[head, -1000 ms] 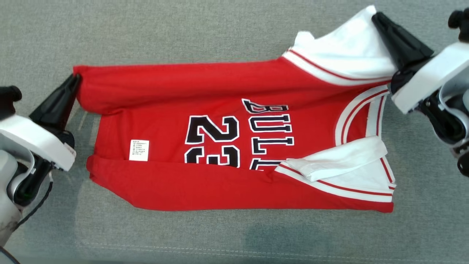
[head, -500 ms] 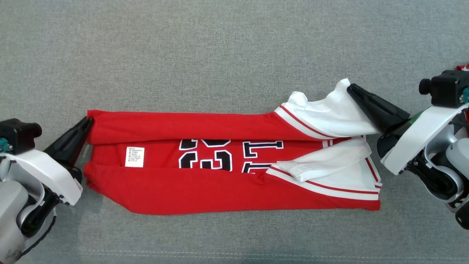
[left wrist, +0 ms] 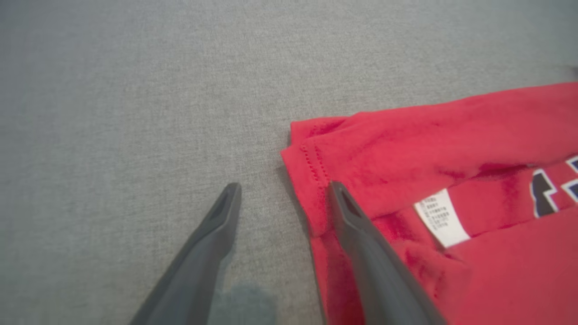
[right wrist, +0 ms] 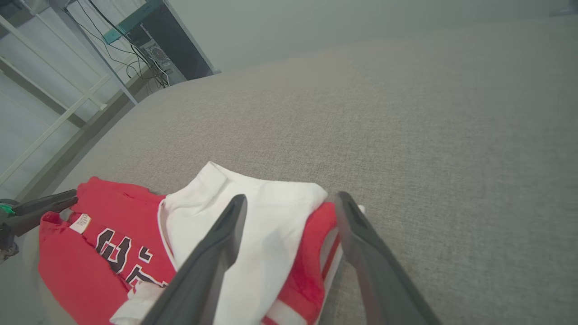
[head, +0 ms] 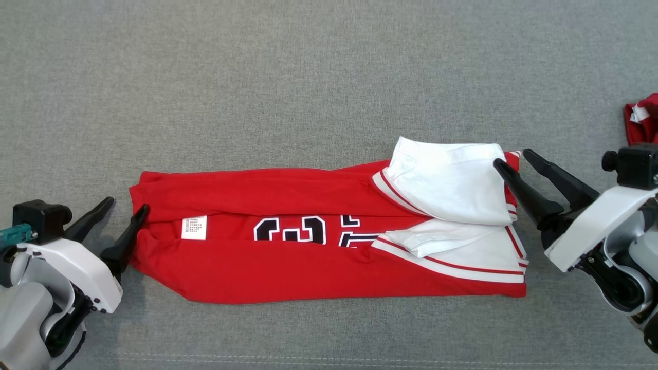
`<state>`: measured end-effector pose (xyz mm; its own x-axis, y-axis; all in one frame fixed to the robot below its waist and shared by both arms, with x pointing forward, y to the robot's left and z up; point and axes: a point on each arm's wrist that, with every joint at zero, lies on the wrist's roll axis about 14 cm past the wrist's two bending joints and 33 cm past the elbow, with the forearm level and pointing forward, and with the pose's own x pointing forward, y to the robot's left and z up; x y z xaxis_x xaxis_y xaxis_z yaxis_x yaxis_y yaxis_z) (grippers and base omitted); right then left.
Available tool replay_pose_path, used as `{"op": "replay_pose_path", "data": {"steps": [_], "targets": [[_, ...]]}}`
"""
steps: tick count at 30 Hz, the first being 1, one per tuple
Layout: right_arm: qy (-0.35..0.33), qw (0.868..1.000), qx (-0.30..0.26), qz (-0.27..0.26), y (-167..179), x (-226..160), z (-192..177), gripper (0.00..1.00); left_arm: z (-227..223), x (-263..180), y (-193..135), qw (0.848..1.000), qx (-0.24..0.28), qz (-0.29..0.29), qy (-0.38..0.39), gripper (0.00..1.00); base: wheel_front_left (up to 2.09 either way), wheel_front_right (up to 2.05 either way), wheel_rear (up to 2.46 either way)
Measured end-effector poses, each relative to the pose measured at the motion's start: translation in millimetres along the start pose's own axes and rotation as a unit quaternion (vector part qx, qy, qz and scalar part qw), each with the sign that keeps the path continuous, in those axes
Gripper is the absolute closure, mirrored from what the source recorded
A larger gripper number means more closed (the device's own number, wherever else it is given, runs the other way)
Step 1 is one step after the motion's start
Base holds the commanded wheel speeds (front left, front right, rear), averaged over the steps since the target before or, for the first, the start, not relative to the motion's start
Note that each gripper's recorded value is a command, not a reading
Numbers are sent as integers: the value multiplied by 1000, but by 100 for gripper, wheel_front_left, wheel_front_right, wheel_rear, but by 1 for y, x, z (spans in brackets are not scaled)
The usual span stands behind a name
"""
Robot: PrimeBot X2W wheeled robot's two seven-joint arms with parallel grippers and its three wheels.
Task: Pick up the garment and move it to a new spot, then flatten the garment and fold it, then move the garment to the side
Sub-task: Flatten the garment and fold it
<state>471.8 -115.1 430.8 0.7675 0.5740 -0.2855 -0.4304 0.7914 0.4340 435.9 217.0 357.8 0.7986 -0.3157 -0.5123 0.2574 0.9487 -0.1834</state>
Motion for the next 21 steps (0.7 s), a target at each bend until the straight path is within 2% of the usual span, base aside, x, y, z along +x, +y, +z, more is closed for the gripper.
{"op": "replay_pose_path", "data": {"steps": [9,21], "targets": [[-36,999,11,-39,-10,-23,6,0,15,-17,-8,998,-14,18,-52,0,0,0,0],[-77,995,23,-64,-2,-44,7,0,33,-51,-16,988,-30,75,-134,0,0,0,0]]}}
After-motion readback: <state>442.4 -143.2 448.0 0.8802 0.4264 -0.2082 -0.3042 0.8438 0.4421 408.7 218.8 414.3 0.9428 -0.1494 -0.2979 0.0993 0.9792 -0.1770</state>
